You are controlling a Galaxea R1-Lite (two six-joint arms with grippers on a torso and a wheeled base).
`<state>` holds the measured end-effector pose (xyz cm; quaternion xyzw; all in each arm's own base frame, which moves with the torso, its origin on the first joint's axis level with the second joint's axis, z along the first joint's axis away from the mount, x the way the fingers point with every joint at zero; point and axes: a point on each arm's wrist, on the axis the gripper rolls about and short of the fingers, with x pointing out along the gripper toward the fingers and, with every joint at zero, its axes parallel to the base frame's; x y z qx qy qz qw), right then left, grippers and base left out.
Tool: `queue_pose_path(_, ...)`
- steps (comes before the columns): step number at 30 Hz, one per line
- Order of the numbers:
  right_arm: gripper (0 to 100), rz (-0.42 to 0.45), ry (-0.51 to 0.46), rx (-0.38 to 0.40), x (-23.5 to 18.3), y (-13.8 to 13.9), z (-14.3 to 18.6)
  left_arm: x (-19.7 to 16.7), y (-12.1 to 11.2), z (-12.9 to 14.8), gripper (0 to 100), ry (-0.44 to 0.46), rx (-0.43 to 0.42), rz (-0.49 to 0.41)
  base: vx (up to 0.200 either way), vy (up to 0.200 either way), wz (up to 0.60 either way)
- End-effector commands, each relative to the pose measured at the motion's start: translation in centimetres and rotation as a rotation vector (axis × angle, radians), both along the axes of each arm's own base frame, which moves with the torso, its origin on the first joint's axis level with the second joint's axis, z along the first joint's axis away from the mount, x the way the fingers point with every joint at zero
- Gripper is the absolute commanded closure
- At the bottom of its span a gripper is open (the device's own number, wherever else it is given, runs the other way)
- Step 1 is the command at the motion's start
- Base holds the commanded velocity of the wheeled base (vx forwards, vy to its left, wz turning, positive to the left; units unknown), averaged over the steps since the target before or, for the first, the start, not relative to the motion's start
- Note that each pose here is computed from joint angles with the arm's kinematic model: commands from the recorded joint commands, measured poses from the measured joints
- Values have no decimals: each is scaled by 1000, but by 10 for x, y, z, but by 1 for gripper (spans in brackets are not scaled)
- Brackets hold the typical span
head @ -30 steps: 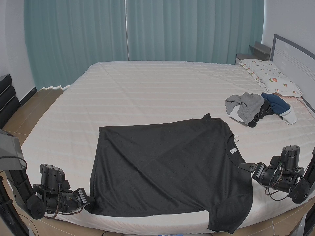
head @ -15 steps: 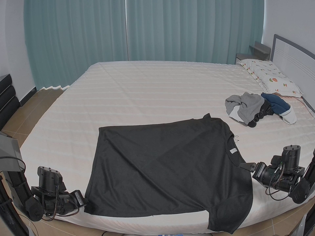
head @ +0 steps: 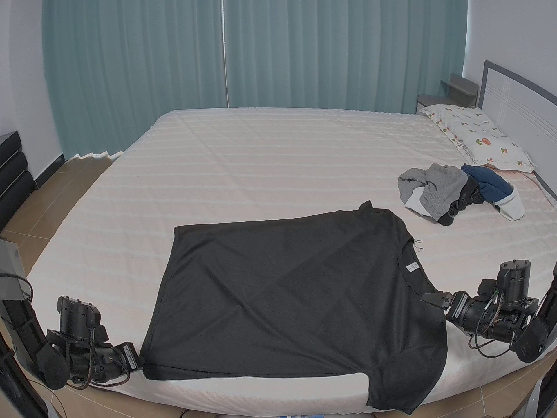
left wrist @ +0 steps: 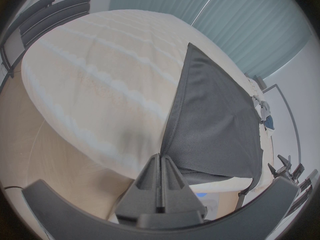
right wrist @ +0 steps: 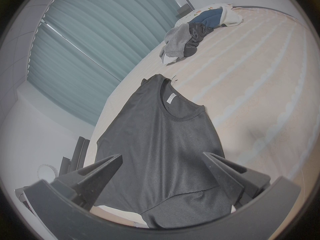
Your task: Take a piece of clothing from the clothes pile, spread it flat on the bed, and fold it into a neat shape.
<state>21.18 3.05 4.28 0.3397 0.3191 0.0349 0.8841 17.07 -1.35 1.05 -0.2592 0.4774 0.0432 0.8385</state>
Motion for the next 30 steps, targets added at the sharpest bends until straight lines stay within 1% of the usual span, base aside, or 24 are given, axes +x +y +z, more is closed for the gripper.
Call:
queue_pose_path(1,0,2,13,-2,0,0,-2,-8,-1,4,100,6,8,-21,0,0,0)
queue_pose_path(5,0,4,17,-5,-1,0,-3,-11,0,4,100,20,25,-45,0,0,0)
queue_pose_path(11,0,5,21,-7,-2,0,-3,-11,0,4,100,25,32,-48,0,0,0)
queue_pose_path(15,0,6,22,-8,-2,0,-4,-14,2,2,100,48,60,-85,0,0,0)
queue_pose_path(17,0,7,27,-10,-1,0,-5,-16,2,2,100,63,59,-93,0,0,0)
queue_pose_path(23,0,9,35,-12,-1,1,-6,-15,1,2,100,57,47,-103,0,0,0)
queue_pose_path(24,0,9,34,-12,-1,1,-6,-15,1,2,0,55,47,-103,0,0,0)
queue_pose_path(28,0,9,40,-13,-2,0,-7,-15,1,4,0,42,38,-105,0,0,0)
queue_pose_path(30,0,9,47,-14,-3,0,-8,-16,1,7,0,23,15,-115,0,0,0)
